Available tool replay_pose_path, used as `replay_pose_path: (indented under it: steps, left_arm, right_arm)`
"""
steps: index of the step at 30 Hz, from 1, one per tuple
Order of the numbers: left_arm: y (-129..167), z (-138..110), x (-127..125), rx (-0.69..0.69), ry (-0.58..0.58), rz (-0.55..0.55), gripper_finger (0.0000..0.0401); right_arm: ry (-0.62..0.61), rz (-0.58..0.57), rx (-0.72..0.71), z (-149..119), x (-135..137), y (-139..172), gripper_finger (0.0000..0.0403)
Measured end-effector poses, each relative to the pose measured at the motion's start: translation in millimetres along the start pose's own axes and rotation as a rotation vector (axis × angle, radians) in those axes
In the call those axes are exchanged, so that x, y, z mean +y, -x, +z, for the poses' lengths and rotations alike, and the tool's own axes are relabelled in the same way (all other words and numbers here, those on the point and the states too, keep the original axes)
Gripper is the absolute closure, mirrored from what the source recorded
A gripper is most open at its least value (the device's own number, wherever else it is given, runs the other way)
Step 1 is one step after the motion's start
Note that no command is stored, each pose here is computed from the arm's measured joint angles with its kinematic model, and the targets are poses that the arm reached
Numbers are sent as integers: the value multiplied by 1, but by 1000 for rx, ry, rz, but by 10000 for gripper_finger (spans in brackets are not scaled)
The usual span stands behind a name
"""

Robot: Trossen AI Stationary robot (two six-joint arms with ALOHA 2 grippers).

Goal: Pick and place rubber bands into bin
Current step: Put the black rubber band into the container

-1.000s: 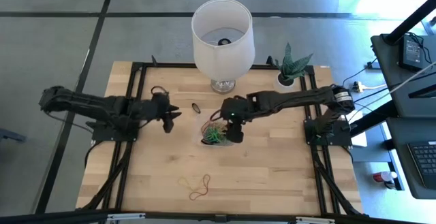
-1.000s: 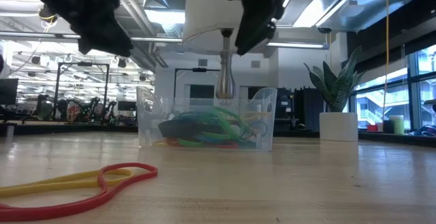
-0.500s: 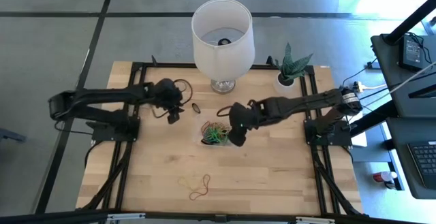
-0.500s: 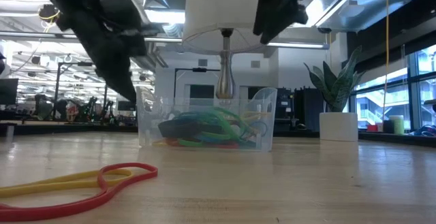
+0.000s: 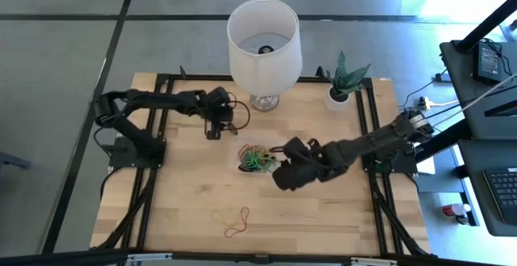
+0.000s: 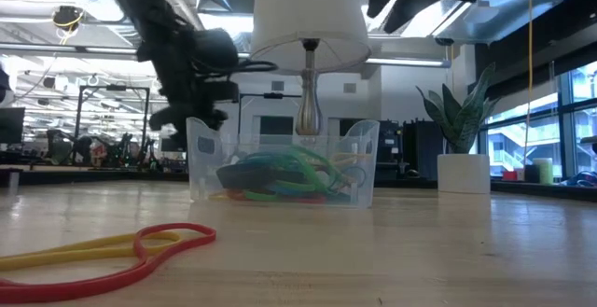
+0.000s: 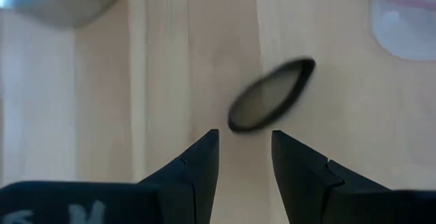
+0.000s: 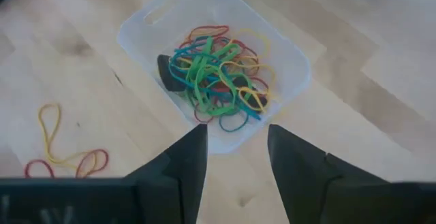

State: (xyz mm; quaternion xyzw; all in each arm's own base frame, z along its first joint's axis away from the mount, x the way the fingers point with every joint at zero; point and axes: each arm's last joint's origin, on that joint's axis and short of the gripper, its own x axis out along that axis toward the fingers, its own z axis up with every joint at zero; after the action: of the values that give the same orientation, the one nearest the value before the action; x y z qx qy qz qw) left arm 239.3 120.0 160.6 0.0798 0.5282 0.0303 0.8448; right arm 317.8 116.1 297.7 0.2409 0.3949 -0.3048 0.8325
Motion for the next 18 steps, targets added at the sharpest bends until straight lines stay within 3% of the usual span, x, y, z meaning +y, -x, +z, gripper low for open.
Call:
replay_pose_path:
  steps: [6, 12, 15, 18]
  left_arm:
    - [-17, 17, 11, 21, -117, -14, 271]
    - [-41, 13, 10, 112, -140, -95, 274]
    - [-47, 11, 6, 153, -140, -122, 298]
    - [-44, 11, 2, 174, -96, -118, 353]
  right_arm:
    - [-74, -19, -46, -18, 5, 12, 245]
    - [-68, -31, -85, -26, 6, 17, 245]
    - [-51, -43, -79, -29, 5, 18, 245]
    - [-26, -73, -70, -30, 2, 18, 245]
